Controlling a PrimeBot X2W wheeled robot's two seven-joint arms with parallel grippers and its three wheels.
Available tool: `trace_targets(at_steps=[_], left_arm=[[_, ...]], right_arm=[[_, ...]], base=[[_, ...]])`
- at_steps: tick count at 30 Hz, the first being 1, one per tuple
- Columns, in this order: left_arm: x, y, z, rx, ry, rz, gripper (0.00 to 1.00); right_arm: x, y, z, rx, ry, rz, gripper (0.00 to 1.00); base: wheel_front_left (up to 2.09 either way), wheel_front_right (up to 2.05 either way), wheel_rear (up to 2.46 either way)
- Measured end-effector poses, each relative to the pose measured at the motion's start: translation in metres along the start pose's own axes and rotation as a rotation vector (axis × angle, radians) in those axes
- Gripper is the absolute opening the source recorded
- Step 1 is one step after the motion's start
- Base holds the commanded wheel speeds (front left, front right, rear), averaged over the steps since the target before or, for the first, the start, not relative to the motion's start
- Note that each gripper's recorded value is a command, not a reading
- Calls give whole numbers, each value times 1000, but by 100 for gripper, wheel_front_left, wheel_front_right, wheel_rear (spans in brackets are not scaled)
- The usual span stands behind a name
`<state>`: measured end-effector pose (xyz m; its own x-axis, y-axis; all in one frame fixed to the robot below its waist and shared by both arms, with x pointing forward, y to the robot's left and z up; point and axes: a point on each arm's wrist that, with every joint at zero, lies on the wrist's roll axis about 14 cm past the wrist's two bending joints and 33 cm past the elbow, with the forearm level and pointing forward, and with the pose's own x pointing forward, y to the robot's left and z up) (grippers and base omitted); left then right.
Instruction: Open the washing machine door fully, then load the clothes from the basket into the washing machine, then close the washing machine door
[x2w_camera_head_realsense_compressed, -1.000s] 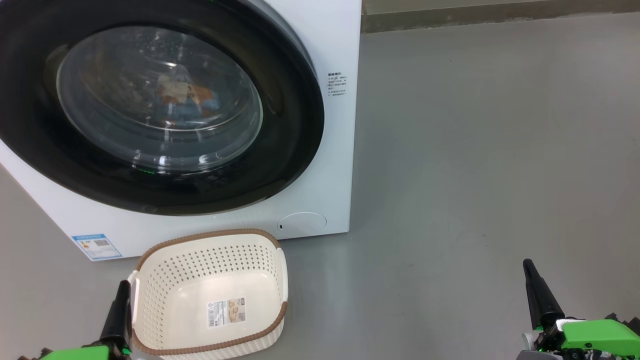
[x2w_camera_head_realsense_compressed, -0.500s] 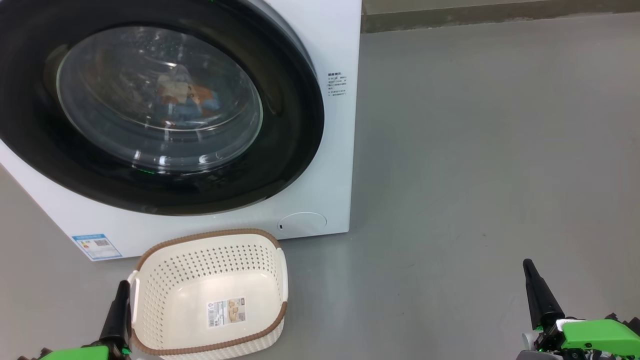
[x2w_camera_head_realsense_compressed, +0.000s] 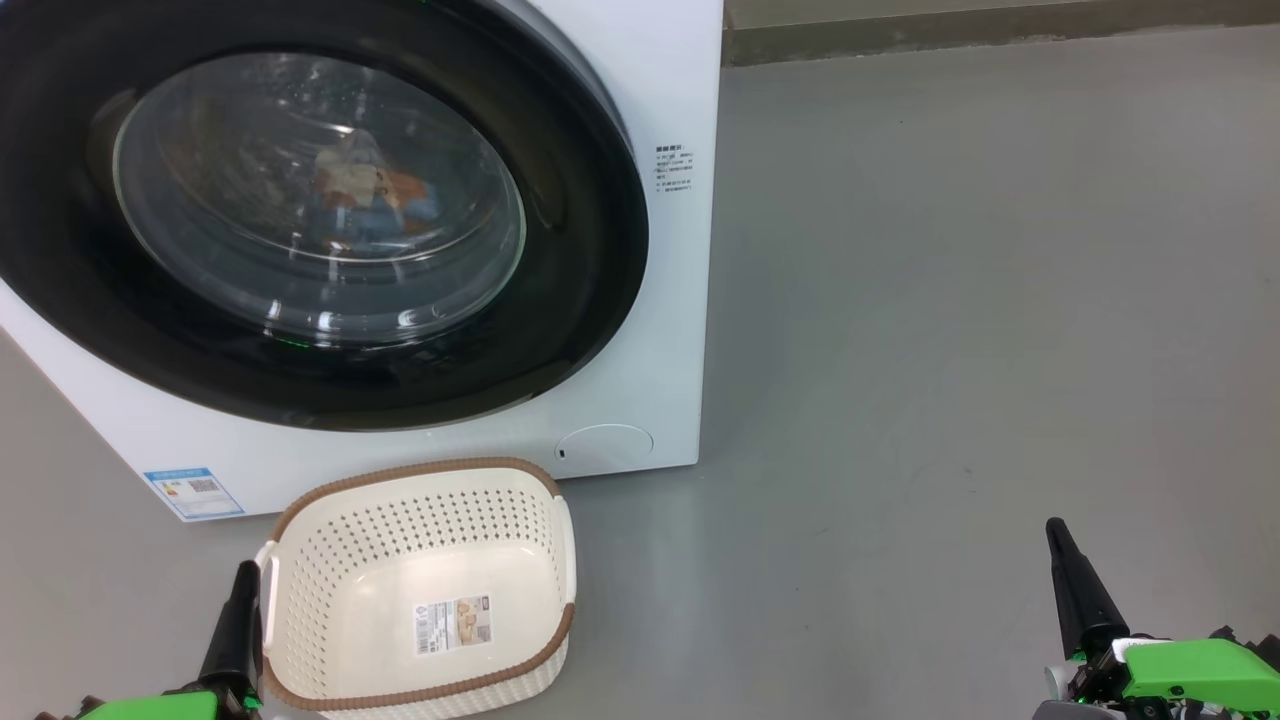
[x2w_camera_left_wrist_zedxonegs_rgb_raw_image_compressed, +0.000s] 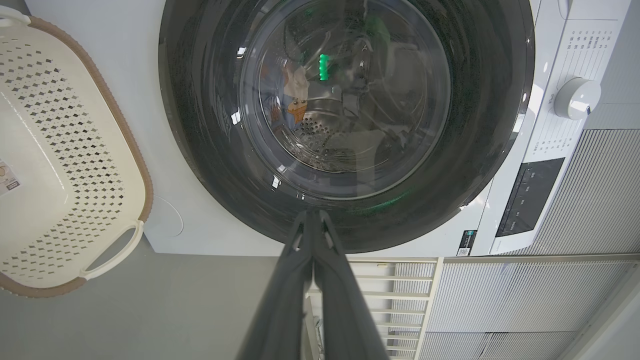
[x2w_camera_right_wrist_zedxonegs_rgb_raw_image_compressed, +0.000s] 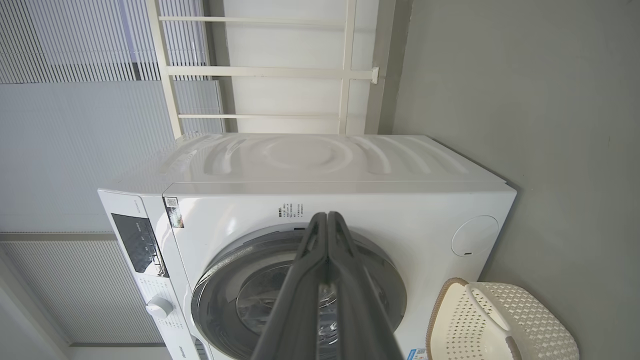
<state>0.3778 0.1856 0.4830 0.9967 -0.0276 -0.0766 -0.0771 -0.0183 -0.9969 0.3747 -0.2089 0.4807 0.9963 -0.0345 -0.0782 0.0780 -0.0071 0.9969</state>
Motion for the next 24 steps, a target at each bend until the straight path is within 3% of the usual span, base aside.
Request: trace_targets(at_steps=[24], left_arm=[[0, 0, 0, 1, -2, 0, 0]], right_arm=[[0, 0, 0, 0, 0, 0, 0]], base=[[0, 0, 0]])
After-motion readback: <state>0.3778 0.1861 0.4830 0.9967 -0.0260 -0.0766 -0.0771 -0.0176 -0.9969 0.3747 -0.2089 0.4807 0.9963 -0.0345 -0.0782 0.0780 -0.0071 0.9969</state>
